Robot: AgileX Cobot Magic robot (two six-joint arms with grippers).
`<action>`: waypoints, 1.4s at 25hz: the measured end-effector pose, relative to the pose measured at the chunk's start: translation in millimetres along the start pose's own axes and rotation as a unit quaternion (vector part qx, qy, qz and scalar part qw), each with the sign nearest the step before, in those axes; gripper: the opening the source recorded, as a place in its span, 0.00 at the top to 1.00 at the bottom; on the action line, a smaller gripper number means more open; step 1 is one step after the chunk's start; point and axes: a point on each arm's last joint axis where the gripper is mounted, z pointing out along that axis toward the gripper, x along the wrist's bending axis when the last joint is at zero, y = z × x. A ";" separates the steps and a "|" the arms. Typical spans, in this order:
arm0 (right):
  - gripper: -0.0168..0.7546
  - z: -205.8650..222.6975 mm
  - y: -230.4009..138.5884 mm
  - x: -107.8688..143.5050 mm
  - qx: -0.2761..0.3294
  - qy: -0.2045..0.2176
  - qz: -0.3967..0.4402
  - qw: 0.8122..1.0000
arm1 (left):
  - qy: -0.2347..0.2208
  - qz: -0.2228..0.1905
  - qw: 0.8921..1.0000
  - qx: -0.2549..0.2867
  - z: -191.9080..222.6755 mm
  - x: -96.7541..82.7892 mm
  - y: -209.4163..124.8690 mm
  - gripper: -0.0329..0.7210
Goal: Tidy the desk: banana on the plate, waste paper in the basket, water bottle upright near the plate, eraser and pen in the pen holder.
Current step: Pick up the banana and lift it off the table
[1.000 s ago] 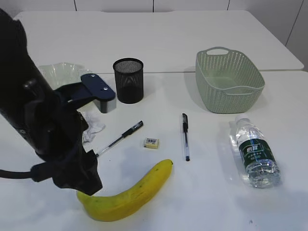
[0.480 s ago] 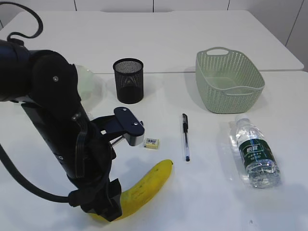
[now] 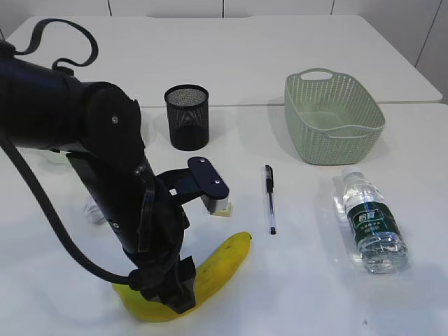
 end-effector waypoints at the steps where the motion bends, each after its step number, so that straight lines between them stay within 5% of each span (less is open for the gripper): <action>1: 0.38 0.0 0.2 0.0 -0.001 0.000 0.000 1.000 | 0.000 -0.001 1.000 0.001 2.8 0.8 0.0 0.26; 24: 0.38 0.0 2.5 -0.3 -0.014 -0.001 -0.001 1.000 | -0.013 -0.012 0.999 0.045 44.6 10.3 -6.0 0.26; 35: 0.38 -0.1 3.5 -1.7 -0.019 -0.009 -0.007 1.000 | 0.001 0.008 0.998 0.056 47.0 14.3 -6.6 0.59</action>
